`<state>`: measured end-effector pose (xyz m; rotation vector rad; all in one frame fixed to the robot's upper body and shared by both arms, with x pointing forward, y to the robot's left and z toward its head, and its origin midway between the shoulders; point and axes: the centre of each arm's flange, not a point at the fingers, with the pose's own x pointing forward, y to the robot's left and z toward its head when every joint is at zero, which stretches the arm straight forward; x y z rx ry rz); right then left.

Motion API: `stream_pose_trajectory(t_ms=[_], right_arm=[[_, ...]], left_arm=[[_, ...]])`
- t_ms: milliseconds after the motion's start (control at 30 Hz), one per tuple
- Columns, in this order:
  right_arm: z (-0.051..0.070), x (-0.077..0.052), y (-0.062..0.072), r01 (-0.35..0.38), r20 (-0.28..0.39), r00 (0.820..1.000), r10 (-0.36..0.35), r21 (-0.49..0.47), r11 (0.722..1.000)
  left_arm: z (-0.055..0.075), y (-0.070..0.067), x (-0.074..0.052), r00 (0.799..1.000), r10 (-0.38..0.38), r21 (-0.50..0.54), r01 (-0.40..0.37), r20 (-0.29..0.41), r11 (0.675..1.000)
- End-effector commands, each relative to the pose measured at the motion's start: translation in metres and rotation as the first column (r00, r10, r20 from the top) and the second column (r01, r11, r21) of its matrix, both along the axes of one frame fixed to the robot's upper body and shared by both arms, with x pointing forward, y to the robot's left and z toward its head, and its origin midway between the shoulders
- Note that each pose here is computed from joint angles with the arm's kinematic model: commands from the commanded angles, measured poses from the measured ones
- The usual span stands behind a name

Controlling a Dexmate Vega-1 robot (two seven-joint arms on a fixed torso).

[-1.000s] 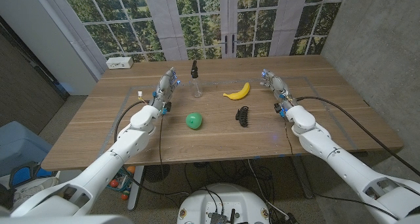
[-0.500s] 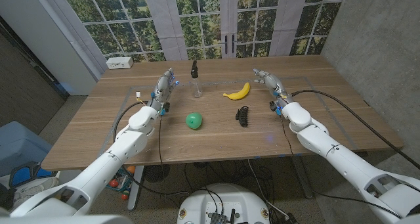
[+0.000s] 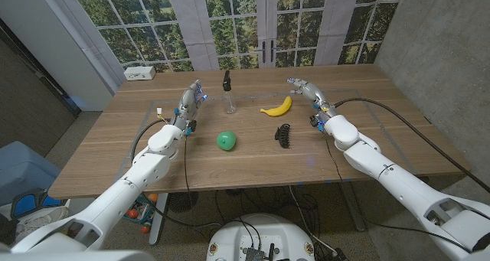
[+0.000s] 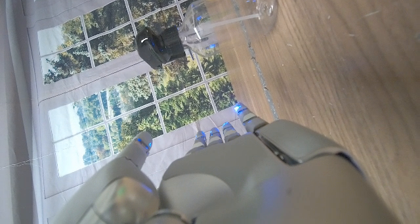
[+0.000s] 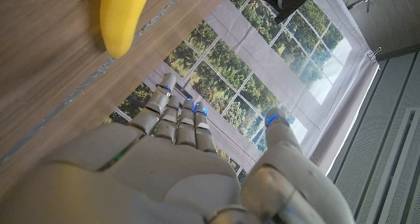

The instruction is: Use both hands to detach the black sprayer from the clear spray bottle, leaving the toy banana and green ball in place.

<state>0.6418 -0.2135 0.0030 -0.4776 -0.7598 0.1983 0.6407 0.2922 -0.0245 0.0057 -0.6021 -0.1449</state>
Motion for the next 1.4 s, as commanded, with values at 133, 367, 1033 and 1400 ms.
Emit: stream_pose_trajectory(t_ms=[133,367,1033,1400], right_arm=[[0.01,0.0,0.029,0.002,0.059,0.998,0.003,-0.084,0.996],[0.011,-0.001,0.038,0.036,0.096,0.995,-0.023,-0.136,0.99],[0.008,0.0,0.072,0.112,0.15,0.986,-0.072,-0.277,0.954],[0.01,0.004,0.088,0.103,0.163,0.985,-0.052,-0.319,0.942]], left_arm=[[-0.002,0.003,-0.002,1.0,0.0,-0.008,0.0,0.003,1.0],[-0.003,0.002,-0.003,1.0,-0.001,-0.012,0.001,0.001,1.0],[-0.007,0.003,-0.005,1.0,-0.004,-0.024,0.004,0.004,1.0],[-0.008,0.004,-0.006,1.0,-0.005,-0.028,0.005,0.009,1.0]])
